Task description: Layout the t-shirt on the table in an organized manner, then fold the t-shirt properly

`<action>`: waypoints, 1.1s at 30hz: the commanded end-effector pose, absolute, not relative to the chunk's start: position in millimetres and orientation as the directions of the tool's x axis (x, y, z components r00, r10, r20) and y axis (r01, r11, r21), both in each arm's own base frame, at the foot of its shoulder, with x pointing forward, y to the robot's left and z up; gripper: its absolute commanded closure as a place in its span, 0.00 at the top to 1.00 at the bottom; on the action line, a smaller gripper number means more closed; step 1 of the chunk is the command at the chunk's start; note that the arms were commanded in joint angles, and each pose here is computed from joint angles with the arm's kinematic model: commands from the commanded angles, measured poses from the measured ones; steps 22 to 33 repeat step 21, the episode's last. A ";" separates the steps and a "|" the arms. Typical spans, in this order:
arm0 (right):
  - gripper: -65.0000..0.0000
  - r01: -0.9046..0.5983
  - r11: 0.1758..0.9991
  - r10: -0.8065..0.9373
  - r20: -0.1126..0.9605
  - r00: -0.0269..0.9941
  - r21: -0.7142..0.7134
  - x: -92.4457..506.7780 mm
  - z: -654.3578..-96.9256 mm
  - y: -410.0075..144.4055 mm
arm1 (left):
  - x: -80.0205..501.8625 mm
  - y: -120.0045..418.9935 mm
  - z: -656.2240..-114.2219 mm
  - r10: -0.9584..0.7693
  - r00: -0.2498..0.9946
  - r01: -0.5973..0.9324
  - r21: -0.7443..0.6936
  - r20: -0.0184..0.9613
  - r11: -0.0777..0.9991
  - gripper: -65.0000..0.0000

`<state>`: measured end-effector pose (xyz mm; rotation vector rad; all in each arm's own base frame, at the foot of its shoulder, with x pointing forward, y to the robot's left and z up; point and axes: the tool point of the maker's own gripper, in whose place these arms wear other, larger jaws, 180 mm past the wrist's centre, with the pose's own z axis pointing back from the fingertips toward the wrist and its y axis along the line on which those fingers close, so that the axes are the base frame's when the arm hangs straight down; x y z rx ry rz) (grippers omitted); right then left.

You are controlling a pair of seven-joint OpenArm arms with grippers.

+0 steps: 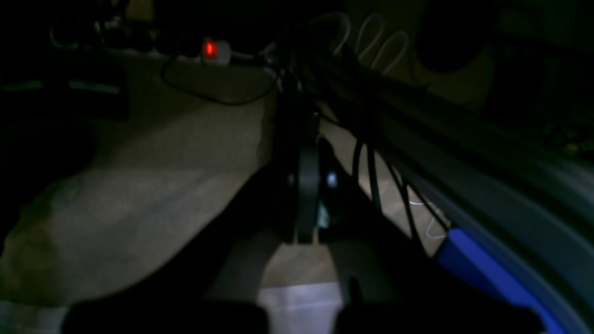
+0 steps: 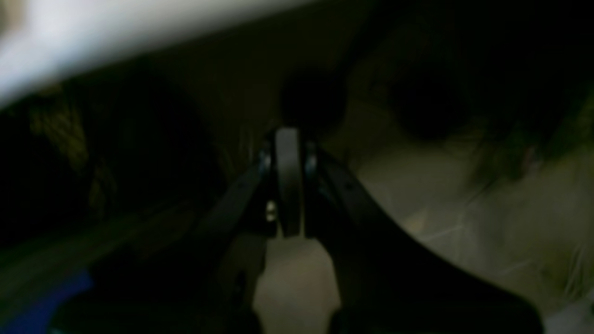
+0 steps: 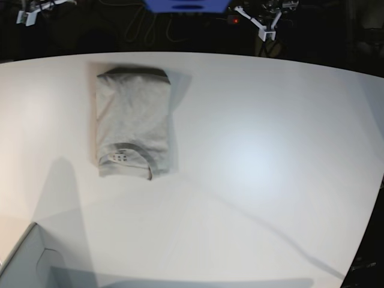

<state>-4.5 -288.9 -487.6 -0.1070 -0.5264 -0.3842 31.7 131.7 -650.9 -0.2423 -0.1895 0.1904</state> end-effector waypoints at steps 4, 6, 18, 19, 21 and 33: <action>0.00 0.372 0.928 -0.345 0.423 0.838 0.018 -11.6 -527.1 -288.9 | 34.5 143.6 -654.5 0.183 0.965 -0.147 -0.190 0.186 0.971 0.00; 0.00 0.386 0.920 -0.379 0.383 0.843 0.060 -18.1 -549.9 -278.9 | 33.9 148.5 -655.4 0.187 0.965 -0.158 -0.164 0.185 0.974 0.00; 0.00 0.436 0.898 -0.383 0.398 0.833 -0.048 -77.1 -626.8 -217.5 | 23.6 163.5 -659.2 0.167 0.980 -0.155 -0.106 0.112 0.982 0.00; 0.00 0.389 0.913 -0.315 0.392 0.864 -0.124 -79.6 -627.6 -215.7 | 23.3 163.0 -659.5 0.167 0.981 -0.156 -0.106 0.103 0.982 0.00; 0.00 0.274 0.918 -0.165 0.353 0.921 -0.286 -85.4 -625.9 -216.2 | 22.5 162.8 -659.6 0.167 0.981 -0.156 -0.106 0.098 0.982 0.00; 0.00 0.274 0.918 -0.165 0.353 0.921 -0.286 -85.4 -625.9 -216.2 | 22.5 162.8 -659.6 0.167 0.981 -0.156 -0.106 0.098 0.982 0.00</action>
